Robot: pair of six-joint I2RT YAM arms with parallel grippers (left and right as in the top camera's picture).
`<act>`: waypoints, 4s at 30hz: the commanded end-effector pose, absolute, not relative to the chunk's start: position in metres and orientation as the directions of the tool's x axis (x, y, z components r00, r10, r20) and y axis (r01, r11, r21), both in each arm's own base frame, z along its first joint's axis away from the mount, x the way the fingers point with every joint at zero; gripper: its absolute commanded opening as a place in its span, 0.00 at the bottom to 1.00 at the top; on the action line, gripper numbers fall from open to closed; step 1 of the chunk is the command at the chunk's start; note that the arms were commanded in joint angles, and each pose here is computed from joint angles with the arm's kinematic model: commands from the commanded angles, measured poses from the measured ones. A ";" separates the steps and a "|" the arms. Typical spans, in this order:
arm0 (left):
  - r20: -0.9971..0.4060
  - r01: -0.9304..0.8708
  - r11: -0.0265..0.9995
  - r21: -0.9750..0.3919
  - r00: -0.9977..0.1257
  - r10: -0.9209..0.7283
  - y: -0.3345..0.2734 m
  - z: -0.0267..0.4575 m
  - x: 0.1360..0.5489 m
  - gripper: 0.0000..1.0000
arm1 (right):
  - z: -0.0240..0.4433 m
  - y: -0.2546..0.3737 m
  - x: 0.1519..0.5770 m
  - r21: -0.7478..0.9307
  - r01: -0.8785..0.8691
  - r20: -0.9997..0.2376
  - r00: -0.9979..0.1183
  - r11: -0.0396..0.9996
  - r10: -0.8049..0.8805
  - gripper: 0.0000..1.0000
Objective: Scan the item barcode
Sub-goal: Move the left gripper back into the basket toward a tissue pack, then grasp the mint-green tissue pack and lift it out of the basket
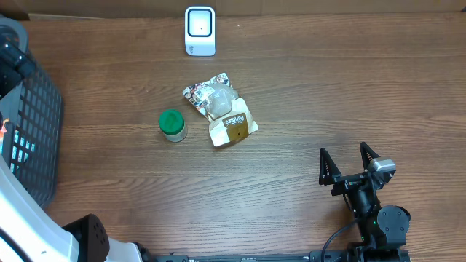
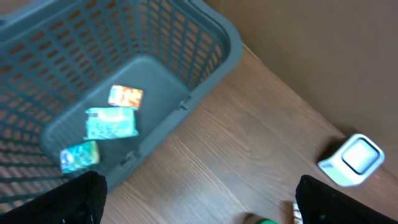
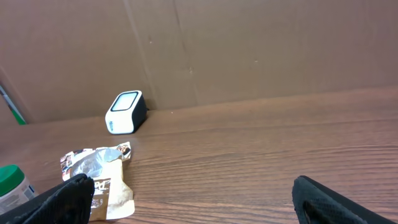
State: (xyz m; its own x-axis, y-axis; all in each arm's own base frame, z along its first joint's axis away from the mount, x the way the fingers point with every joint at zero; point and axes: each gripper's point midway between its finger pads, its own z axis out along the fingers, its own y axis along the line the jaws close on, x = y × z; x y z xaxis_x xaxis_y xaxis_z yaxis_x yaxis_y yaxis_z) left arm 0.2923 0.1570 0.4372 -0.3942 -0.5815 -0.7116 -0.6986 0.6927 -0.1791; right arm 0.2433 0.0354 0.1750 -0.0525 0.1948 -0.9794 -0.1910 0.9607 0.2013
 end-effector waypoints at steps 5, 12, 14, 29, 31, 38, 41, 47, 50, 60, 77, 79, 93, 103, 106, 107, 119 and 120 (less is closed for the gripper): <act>-0.696 -0.905 0.379 -0.192 -0.148 -0.703 0.229 0.428 0.248 1.00 | 0.173 0.035 0.243 0.200 -0.189 -0.980 -0.047 0.961 0.194 1.00; -0.591 -0.954 0.257 -0.152 -0.121 -0.798 0.272 0.382 0.242 0.93 | 0.173 0.035 0.243 0.200 -0.189 -0.980 -0.047 0.961 0.194 1.00; -0.553 -0.964 0.237 -0.121 -0.132 -0.822 0.282 0.362 0.245 0.93 | 0.173 0.035 0.243 0.200 -0.190 -0.980 -0.047 0.961 0.194 1.00; -0.387 -0.953 0.303 0.009 -0.283 -0.878 0.328 0.203 0.276 0.93 | 0.173 0.035 0.243 0.200 -0.190 -0.980 -0.047 0.961 0.194 1.00; -0.398 -0.939 0.343 0.018 -0.322 -0.859 0.332 0.182 0.284 0.93 | 0.173 0.035 0.243 0.199 -0.190 -0.980 -0.047 0.961 0.194 1.00; -0.437 -0.919 0.395 0.021 -0.364 -0.823 0.340 0.139 0.298 0.89 | 0.173 0.035 0.243 0.200 -0.190 -0.980 -0.047 0.961 0.194 1.00; -0.438 -0.917 0.398 0.024 -0.367 -0.820 0.342 0.122 0.299 0.89 | 0.173 0.035 0.243 0.199 -0.190 -0.980 -0.047 0.961 0.194 1.00; -0.408 -0.890 0.451 0.060 -0.434 -0.803 0.347 0.085 0.308 0.88 | 0.173 0.035 0.243 0.200 -0.190 -0.980 -0.047 0.961 0.194 1.00; -0.389 -0.878 0.473 0.072 -0.462 -0.797 0.346 0.068 0.314 0.88 | 0.173 0.035 0.243 0.200 -0.189 -0.980 -0.047 0.961 0.194 1.00; -0.392 -0.861 0.502 0.080 -0.491 -0.778 0.354 0.036 0.329 0.93 | 0.173 0.035 0.243 0.199 -0.190 -0.980 -0.047 0.961 0.194 1.00; -0.275 -0.846 0.519 0.123 -0.532 -0.801 0.340 0.007 0.312 0.31 | 0.173 0.035 0.243 0.200 -0.190 -0.980 -0.047 0.961 0.194 1.00; -0.272 -0.845 0.520 0.124 -0.533 -0.801 0.340 0.007 0.312 0.06 | 0.173 0.035 0.243 0.200 -0.189 -0.980 -0.047 0.961 0.194 1.00; -0.504 -0.846 0.522 -0.109 -0.406 -0.762 0.339 0.198 0.348 0.04 | 0.173 0.035 0.243 0.200 -0.190 -0.980 -0.047 0.961 0.194 1.00; -0.791 -0.688 0.635 -0.352 -0.145 -0.595 0.263 0.417 0.321 0.04 | 0.173 0.035 0.243 0.200 -0.190 -0.980 -0.047 0.961 0.194 1.00; -0.817 -0.618 0.697 -0.364 -0.147 -0.557 0.219 0.446 0.311 0.04 | 0.173 0.035 0.243 0.200 -0.190 -0.980 -0.047 0.961 0.194 1.00; -0.822 -0.599 0.719 -0.353 -0.168 -0.544 0.205 0.449 0.309 0.04 | 0.173 0.035 0.243 0.200 -0.190 -0.980 -0.047 0.961 0.194 1.00; -0.581 -0.512 0.843 -0.164 -0.641 -0.502 0.095 0.335 0.317 0.04 | 0.173 0.035 0.243 0.200 -0.189 -0.980 -0.047 0.961 0.194 1.00; -0.552 -0.508 0.847 -0.156 -0.666 -0.501 0.090 0.322 0.318 0.04 | 0.173 0.035 0.243 0.200 -0.189 -0.980 -0.047 0.961 0.194 1.00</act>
State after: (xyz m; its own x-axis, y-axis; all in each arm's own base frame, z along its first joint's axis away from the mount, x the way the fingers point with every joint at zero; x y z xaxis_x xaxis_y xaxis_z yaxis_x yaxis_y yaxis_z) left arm 0.3150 0.0950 0.3541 -0.5928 -0.5271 -0.6089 -0.5067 0.8318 -0.2267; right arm 0.2433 0.0354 0.1750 -0.0525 0.1948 -0.9794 -0.1910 0.9607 0.2013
